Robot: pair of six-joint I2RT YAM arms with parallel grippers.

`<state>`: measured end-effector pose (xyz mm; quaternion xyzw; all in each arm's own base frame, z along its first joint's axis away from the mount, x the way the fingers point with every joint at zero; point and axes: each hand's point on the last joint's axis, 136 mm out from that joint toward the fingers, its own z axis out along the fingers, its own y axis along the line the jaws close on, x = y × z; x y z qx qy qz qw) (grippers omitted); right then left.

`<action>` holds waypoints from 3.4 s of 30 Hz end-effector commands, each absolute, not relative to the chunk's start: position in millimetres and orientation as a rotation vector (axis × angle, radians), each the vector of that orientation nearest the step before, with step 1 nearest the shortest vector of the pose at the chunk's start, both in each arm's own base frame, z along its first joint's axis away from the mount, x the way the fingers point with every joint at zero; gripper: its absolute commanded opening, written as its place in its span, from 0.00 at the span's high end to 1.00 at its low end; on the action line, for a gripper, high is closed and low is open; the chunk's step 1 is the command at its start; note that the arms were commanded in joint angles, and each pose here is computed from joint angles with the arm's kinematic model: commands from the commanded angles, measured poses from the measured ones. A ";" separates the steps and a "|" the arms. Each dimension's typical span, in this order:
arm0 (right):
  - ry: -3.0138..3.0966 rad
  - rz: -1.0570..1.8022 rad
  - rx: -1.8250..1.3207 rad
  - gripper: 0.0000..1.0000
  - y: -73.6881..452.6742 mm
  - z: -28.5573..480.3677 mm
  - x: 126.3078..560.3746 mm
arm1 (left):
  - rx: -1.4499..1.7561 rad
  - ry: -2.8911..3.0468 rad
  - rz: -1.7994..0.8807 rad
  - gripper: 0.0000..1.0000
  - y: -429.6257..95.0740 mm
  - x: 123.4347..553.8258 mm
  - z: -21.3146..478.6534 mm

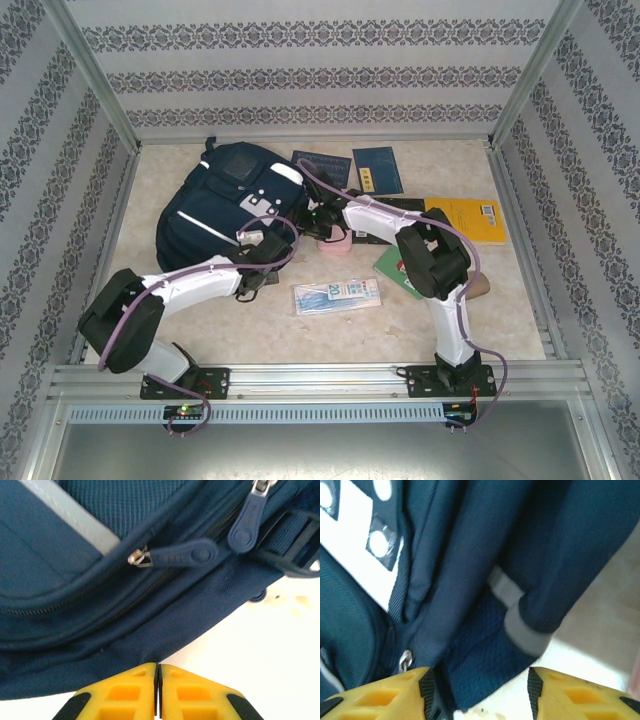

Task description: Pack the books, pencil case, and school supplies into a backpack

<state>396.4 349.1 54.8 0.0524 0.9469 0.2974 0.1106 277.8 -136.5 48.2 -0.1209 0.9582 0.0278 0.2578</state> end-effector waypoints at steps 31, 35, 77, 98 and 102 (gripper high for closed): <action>2.767 1.167 0.223 1.00 401.3 87.6 386.2 | -0.457 2.537 -0.232 0.57 -118.5 318.5 55.0; 2.777 1.166 0.228 1.00 401.5 83.7 385.2 | -0.428 2.515 -0.244 0.55 -137.0 326.2 54.5; 2.676 1.036 0.282 1.00 338.3 104.5 449.2 | -0.706 2.551 0.184 1.00 -68.8 278.6 62.3; 2.649 0.907 0.251 0.55 290.0 126.0 486.5 | -0.181 2.628 -0.522 1.00 -163.9 275.0 102.6; 2.687 0.933 0.278 0.53 294.2 124.9 444.6 | -0.086 2.639 -0.574 1.00 -191.6 276.0 103.9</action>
